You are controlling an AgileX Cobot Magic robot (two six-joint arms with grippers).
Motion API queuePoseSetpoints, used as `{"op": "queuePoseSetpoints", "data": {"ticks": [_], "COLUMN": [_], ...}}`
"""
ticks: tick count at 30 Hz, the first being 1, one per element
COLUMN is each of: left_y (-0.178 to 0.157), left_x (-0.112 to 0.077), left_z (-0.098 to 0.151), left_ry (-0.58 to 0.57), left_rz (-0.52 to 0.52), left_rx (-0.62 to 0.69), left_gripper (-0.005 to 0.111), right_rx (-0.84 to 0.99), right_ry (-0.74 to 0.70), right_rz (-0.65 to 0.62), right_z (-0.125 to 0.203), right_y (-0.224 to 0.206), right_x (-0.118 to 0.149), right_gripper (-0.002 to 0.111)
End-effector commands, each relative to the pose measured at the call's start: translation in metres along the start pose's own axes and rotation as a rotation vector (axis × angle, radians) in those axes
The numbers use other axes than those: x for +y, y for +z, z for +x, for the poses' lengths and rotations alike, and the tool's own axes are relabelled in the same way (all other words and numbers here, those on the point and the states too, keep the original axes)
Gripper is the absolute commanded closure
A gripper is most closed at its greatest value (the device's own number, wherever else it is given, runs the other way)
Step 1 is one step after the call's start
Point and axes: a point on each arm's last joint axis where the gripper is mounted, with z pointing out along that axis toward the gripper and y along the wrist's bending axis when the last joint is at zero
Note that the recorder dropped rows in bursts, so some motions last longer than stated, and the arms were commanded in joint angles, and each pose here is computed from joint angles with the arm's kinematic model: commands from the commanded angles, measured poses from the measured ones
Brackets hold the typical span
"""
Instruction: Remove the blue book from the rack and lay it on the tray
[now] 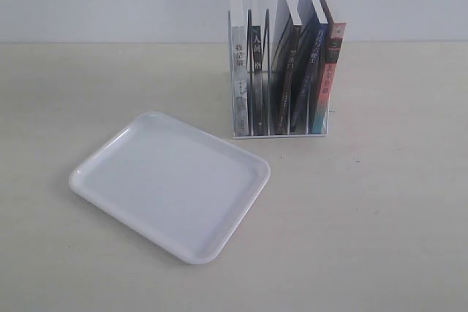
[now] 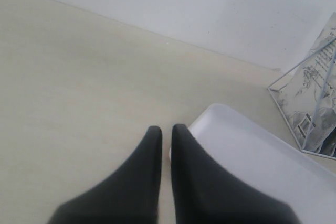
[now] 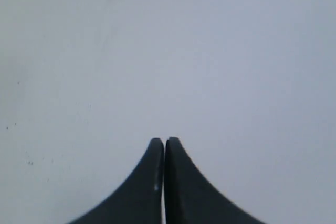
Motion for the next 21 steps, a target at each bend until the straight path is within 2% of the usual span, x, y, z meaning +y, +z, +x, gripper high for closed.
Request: {"op": "queuePoseSetpoints", "data": {"ticks": [1, 4, 5, 6, 8, 11, 14, 18, 21], "left_y": [0.000, 0.000, 0.000, 0.000, 0.000, 0.000, 0.000, 0.000, 0.000], "left_x": [0.000, 0.000, 0.000, 0.000, 0.000, 0.000, 0.000, 0.000, 0.000], "left_z": [0.000, 0.000, 0.000, 0.000, 0.000, 0.000, 0.000, 0.000, 0.000], "left_ry": [0.000, 0.000, 0.000, 0.000, 0.000, 0.000, 0.000, 0.000, 0.000], "left_rz": [0.007, 0.007, 0.007, 0.007, 0.007, 0.007, 0.007, 0.007, 0.007], "left_rx": [-0.010, -0.010, -0.010, -0.010, -0.010, -0.010, -0.010, -0.010, -0.010], "left_gripper": [0.101, 0.101, 0.101, 0.101, 0.101, 0.101, 0.101, 0.101, 0.101], "right_rx": [-0.084, -0.037, -0.029, -0.021, 0.015, 0.160, 0.355, 0.670, 0.796], "right_ry": [-0.031, 0.214, 0.245, 0.231, 0.109, -0.027, -0.059, -0.023, -0.003], "right_rz": [0.057, 0.208, 0.240, 0.260, 0.246, 0.128, -0.024, -0.185, -0.212], "right_z": [-0.008, -0.015, -0.020, -0.028, -0.042, -0.058, -0.065, -0.042, -0.021], "right_y": [-0.001, 0.004, 0.006, 0.009, 0.016, 0.035, 0.058, 0.083, 0.094], "right_x": [-0.005, -0.020, -0.023, -0.025, -0.024, -0.016, -0.005, 0.007, 0.008], "right_gripper": [0.108, 0.108, 0.108, 0.108, 0.108, 0.108, 0.108, 0.108, 0.108]}}
